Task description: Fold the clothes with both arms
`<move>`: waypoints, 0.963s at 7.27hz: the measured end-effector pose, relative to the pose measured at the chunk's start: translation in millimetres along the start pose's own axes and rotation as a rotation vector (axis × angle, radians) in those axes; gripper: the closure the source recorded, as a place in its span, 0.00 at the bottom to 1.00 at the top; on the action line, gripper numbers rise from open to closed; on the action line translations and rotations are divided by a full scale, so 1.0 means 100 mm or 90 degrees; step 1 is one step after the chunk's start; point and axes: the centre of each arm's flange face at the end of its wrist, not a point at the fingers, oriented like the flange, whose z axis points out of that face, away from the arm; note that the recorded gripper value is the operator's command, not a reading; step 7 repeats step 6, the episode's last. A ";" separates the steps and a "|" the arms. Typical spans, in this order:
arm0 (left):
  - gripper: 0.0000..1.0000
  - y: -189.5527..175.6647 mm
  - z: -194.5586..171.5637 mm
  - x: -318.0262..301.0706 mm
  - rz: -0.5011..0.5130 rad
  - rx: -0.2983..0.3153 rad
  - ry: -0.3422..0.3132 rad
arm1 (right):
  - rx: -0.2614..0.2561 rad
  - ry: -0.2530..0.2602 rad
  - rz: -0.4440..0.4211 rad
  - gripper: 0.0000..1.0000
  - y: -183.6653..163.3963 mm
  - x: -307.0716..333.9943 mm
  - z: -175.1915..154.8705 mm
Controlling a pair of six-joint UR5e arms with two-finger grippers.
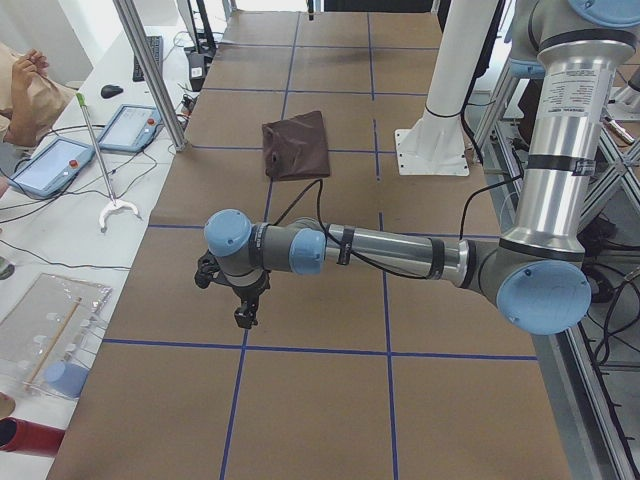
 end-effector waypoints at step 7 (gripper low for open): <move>0.00 0.09 -0.23 -0.28 -0.034 0.026 -0.009 | 0.000 0.009 0.006 0.00 -0.01 0.05 0.00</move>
